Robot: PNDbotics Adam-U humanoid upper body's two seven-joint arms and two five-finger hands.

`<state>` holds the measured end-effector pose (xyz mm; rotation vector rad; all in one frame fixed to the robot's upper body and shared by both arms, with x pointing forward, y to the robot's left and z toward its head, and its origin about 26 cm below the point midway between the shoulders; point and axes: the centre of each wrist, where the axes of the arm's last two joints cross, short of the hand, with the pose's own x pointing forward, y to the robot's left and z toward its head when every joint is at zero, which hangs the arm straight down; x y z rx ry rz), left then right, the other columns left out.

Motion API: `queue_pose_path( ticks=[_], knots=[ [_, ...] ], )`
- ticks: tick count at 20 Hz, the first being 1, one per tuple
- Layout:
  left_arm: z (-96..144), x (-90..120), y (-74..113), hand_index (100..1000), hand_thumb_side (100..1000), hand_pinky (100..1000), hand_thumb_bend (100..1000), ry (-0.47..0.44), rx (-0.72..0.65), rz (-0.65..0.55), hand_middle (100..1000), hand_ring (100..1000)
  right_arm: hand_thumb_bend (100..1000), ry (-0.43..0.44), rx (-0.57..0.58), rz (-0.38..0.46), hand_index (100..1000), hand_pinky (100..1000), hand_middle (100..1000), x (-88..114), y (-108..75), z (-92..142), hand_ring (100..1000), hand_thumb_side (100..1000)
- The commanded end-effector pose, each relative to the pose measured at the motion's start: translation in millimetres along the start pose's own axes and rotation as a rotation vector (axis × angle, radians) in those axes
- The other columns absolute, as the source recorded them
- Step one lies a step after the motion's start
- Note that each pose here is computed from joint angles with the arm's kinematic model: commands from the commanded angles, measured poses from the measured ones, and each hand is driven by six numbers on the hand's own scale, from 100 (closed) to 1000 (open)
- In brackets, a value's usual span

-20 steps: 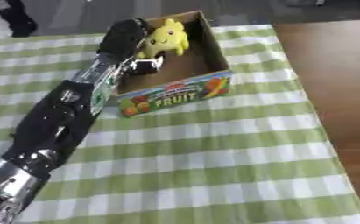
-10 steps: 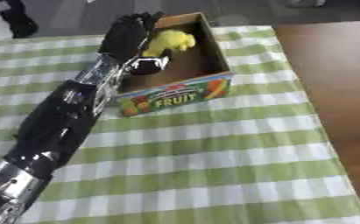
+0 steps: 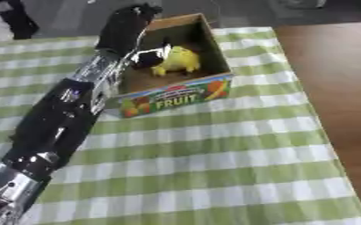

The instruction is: Pick up objects on the table and place them in the box.

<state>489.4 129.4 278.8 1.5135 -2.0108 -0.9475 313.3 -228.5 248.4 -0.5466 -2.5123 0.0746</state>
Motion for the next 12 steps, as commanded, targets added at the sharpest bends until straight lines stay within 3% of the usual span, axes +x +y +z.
queue_pose_path(
  ticks=[1, 7, 12],
  knots=[
    [-10, -7, 35.4, 761, 644, 641, 100, 0.046, 0.144, 0.131, 524, 613, 100, -0.021, -0.017, 0.007, 862, 796, 623, 5, -5.4, -3, 863, 895],
    [-2, -18, 74.3, 701, 670, 579, 100, 0.144, 0.221, 0.418, 442, 530, 100, -0.011, -0.033, 0.023, 862, 795, 624, 2, -9.0, -1, 862, 895],
    [13, -26, 114.4, 689, 675, 561, 100, 0.15, 0.273, 0.608, 433, 516, 100, -0.001, -0.045, 0.035, 862, 794, 625, 0, -11.7, 1, 862, 895]
  ],
)
